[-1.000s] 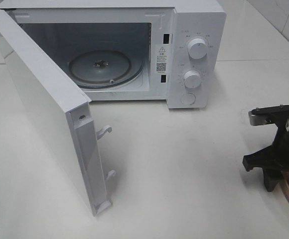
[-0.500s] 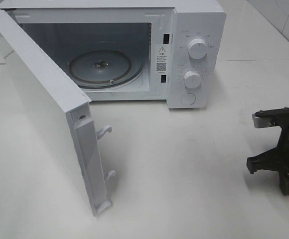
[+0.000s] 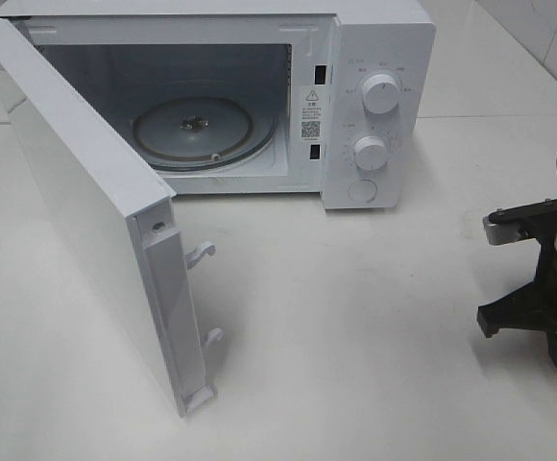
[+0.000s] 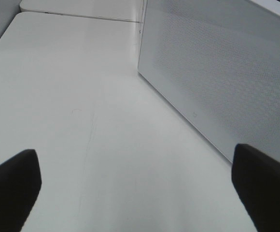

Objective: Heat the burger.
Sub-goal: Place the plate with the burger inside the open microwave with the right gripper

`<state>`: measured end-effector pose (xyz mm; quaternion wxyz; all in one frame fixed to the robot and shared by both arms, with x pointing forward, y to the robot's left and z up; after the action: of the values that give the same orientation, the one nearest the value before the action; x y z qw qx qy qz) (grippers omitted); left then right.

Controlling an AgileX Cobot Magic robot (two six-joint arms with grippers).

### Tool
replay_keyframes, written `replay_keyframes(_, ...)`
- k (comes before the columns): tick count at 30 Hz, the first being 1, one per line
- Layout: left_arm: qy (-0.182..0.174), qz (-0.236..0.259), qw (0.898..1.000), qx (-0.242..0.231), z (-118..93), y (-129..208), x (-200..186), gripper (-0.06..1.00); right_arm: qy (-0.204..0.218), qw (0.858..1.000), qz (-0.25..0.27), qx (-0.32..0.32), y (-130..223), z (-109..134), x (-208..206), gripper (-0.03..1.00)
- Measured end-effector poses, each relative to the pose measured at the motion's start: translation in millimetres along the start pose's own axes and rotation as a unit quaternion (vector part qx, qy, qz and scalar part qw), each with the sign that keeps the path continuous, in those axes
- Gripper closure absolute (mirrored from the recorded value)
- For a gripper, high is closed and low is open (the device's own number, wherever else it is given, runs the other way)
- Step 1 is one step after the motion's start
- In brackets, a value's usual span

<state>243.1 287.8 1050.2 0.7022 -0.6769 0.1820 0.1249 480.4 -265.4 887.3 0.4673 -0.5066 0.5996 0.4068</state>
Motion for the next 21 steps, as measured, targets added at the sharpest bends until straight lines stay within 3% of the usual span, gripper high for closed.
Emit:
replay_keyframes(12,0.0,0.0,1.0,0.0,0.0,0.0,0.0,-0.05,0.052,0.998,-0.019,-0.039,9.6,16.3,-6.2,0.95)
replay_keyframes(21,0.0,0.0,1.0,0.0,0.0,0.0,0.0,-0.05,0.063,0.996,-0.047,-0.052,14.1,21.8,-18.9,0.94)
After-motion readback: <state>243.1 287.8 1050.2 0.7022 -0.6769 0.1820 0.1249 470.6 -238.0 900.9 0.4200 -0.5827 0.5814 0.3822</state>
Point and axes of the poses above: a point on each arm's last joint axis where the gripper is mounted, x pointing out along that axis toward the gripper, z along the wrist's bending axis when the last joint is at zero, y = z × x, the point moved 1 cm from there along x, pointing out along that axis toward the gripper, and after that the axes turned 8 degrees about x, right-handed, at the moved point
